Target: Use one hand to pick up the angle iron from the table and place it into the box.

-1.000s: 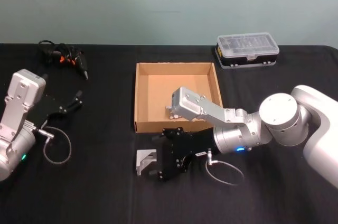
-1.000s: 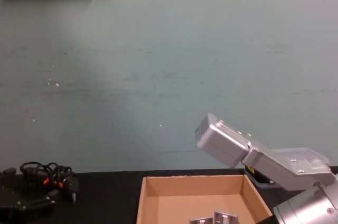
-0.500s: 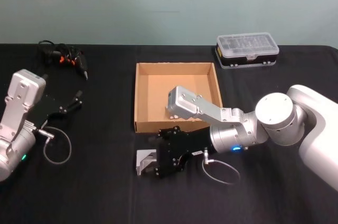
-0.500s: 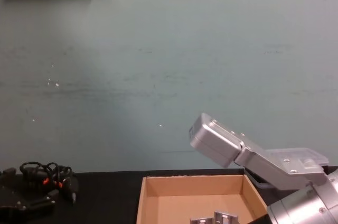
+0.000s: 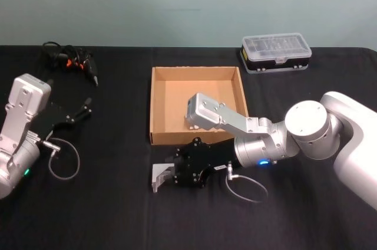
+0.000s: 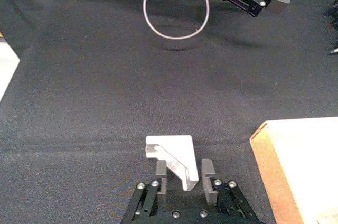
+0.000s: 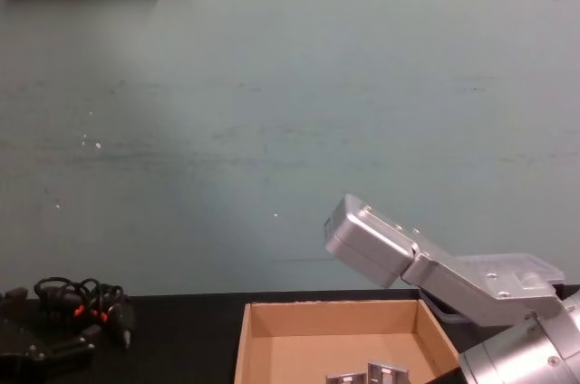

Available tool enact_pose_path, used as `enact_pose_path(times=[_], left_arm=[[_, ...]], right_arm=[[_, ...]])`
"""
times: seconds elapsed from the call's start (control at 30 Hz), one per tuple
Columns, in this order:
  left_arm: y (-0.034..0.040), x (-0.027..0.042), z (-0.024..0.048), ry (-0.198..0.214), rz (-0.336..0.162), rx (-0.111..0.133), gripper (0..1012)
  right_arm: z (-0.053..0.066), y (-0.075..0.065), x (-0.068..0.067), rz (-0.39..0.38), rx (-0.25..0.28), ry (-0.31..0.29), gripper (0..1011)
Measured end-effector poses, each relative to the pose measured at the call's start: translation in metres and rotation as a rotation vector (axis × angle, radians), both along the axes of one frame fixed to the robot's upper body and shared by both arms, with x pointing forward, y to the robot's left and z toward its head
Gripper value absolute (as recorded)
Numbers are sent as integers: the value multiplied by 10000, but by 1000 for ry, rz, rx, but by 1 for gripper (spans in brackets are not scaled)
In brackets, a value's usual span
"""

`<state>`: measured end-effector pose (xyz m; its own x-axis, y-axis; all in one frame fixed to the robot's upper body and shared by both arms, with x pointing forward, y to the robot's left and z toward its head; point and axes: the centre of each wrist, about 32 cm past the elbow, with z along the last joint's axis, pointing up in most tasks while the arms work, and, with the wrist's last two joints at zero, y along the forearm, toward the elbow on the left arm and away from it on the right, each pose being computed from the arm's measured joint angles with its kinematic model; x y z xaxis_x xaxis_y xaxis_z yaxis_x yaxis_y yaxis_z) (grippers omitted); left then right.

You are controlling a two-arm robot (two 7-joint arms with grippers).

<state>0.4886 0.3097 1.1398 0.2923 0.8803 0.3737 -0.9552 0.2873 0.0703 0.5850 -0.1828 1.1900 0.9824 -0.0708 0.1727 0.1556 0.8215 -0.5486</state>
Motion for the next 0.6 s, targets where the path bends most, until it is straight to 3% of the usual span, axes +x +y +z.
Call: enact_pose_path(times=[0.23, 0.4, 0.6], left_arm=[[0, 0, 0, 0, 0, 0, 1000], [0, 0, 0, 0, 0, 0, 1000], [0, 0, 0, 0, 0, 0, 1000]], right_arm=[[-4, -3, -6, 0, -2, 0, 204], [-8, -3, -10, 1, -2, 0, 82], [-11, -15, -18, -3, 0, -2, 79]])
